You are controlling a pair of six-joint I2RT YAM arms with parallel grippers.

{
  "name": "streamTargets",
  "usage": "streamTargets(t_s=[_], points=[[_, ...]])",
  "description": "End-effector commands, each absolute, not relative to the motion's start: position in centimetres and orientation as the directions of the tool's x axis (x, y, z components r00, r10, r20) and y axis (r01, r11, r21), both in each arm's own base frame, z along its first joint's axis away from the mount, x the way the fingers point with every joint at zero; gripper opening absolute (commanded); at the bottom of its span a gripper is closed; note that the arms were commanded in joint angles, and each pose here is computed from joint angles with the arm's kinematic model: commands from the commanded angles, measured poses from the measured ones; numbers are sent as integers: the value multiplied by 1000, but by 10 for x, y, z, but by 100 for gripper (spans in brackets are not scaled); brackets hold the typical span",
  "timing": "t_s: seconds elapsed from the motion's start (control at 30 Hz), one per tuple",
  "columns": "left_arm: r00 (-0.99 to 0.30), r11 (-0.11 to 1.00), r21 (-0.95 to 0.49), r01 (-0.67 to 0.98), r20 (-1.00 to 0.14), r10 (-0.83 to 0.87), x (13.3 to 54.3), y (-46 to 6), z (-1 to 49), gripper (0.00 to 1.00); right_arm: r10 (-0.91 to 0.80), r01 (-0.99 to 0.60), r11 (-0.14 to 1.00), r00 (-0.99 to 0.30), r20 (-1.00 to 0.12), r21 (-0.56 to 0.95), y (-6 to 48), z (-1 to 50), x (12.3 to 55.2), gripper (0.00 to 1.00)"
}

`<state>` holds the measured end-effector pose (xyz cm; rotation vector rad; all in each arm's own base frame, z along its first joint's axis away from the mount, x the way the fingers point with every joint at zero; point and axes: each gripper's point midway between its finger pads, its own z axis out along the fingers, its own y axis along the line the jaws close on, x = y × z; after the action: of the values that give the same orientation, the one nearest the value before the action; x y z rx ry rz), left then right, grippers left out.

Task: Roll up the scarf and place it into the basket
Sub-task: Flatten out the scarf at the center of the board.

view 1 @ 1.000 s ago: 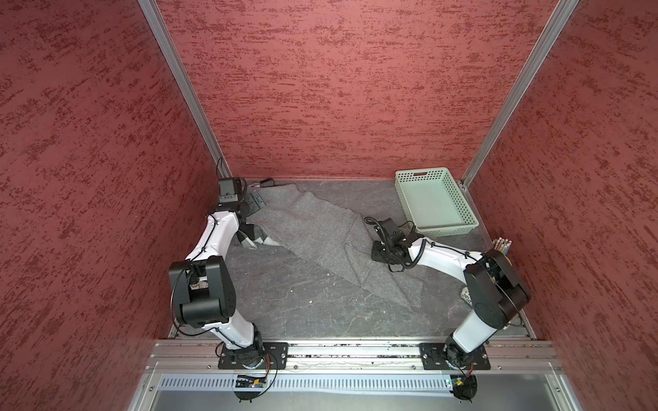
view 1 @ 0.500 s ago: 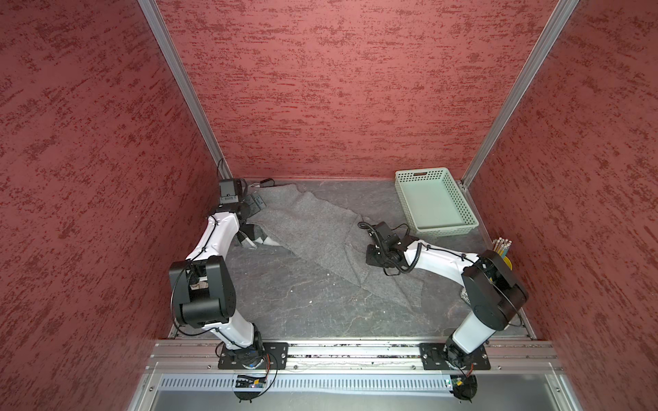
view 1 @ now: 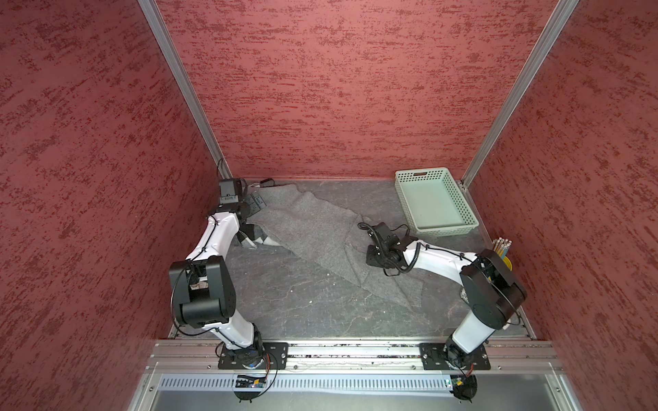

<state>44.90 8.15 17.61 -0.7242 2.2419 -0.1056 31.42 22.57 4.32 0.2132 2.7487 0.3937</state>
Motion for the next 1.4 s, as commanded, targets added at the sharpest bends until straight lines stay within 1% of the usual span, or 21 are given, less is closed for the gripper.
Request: streamTargets(t_s=[0.0, 0.13, 0.23, 0.3, 0.33, 0.57, 0.8, 0.97, 1.07, 1.2, 1.37], points=[[-530, 830, -308, -465, -654, -540, 452, 83, 179, 100, 214, 118, 946, -927, -308, 302, 227, 36, 311, 35], [-527, 829, -310, -465, -656, -541, 452, 84, 180, 100, 210, 109, 945, -926, -314, 309, 230, 38, 311, 24], [-527, 829, -311, -465, -655, -542, 452, 83, 180, 100, 214, 110, 944, -922, -323, 311, 230, 43, 312, 12], [-527, 829, -311, -465, -655, -541, 452, 83, 180, 100, 218, 115, 947, -917, -335, 301, 226, 49, 312, 2], [-527, 830, -310, -464, -656, -540, 452, 83, 181, 100, 217, 116, 949, -914, -342, 294, 224, 52, 313, 0], [-523, 830, -308, -465, -661, -538, 452, 85, 185, 100, 237, 155, 964, -873, -427, 218, 193, 89, 310, 0], [-521, 831, -305, -464, -665, -535, 454, 86, 188, 99, 289, 272, 956, -804, -519, 112, 128, 120, 307, 0], [-510, 835, -306, -457, -679, -528, 458, 90, 197, 100, 311, 373, 928, -774, -552, 0, 70, 122, 308, 0], [-502, 836, -305, -456, -687, -525, 459, 95, 203, 99, 331, 426, 904, -759, -560, -43, 38, 117, 309, 0], [-491, 829, -312, -464, -689, -534, 459, 104, 206, 100, 356, 477, 876, -746, -563, -78, 10, 108, 309, 0], [-472, 802, -347, -486, -668, -575, 461, 130, 200, 100, 374, 528, 841, -726, -577, -119, -12, 101, 313, 0]])
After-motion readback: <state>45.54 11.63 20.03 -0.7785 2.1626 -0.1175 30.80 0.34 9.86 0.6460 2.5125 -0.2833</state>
